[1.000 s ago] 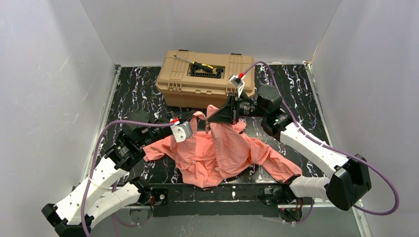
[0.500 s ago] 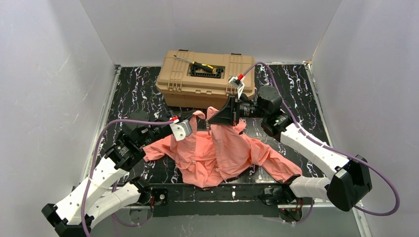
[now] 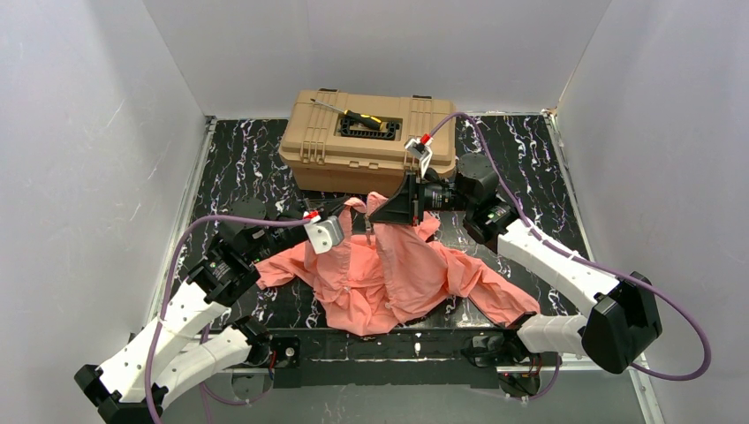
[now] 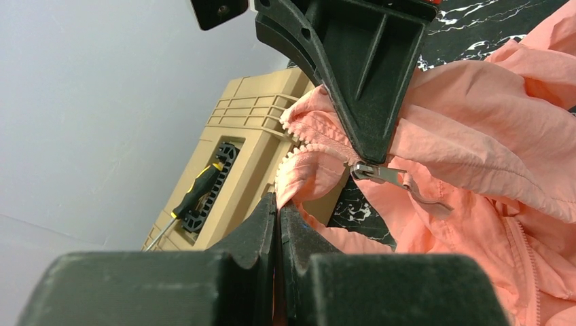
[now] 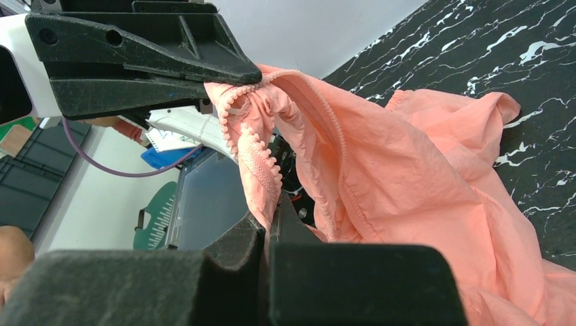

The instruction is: Zip up the jacket

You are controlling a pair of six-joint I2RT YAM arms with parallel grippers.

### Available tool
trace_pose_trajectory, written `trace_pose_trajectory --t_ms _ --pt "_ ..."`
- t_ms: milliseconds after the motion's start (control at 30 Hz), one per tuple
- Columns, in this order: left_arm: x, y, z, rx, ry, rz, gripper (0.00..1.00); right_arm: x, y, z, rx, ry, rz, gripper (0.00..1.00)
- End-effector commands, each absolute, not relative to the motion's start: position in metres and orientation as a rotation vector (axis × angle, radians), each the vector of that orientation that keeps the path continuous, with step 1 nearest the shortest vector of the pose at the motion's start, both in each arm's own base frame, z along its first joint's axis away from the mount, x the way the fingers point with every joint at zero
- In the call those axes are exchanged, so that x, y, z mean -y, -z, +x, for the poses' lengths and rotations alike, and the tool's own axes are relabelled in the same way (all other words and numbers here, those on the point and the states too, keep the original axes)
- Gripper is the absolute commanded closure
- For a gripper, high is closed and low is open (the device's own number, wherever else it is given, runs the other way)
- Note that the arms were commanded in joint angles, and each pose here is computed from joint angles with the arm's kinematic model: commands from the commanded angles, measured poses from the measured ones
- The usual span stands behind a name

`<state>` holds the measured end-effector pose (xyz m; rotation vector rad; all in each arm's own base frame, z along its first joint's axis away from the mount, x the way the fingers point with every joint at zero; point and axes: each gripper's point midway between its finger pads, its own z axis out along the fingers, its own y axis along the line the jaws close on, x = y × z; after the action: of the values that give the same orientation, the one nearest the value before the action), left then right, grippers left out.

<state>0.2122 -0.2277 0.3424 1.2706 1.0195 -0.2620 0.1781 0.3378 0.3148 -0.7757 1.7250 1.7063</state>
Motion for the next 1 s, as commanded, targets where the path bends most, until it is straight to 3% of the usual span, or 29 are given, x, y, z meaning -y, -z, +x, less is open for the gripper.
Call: trace_pose_trajectory --t_ms 0,967 --pt "0.2268 -0.345 0.2081 -0.986 0.255 1.273 1.0 -0.3383 -0.3468 0.1802 -1.598 -1.684 -0.775 0.99" --pt "0.226 -0.3425 0.2062 -0.975 0.249 1.287 1.0 -0.3345 -0.3536 0.1812 -1.573 -1.689 -0.727 0.99"
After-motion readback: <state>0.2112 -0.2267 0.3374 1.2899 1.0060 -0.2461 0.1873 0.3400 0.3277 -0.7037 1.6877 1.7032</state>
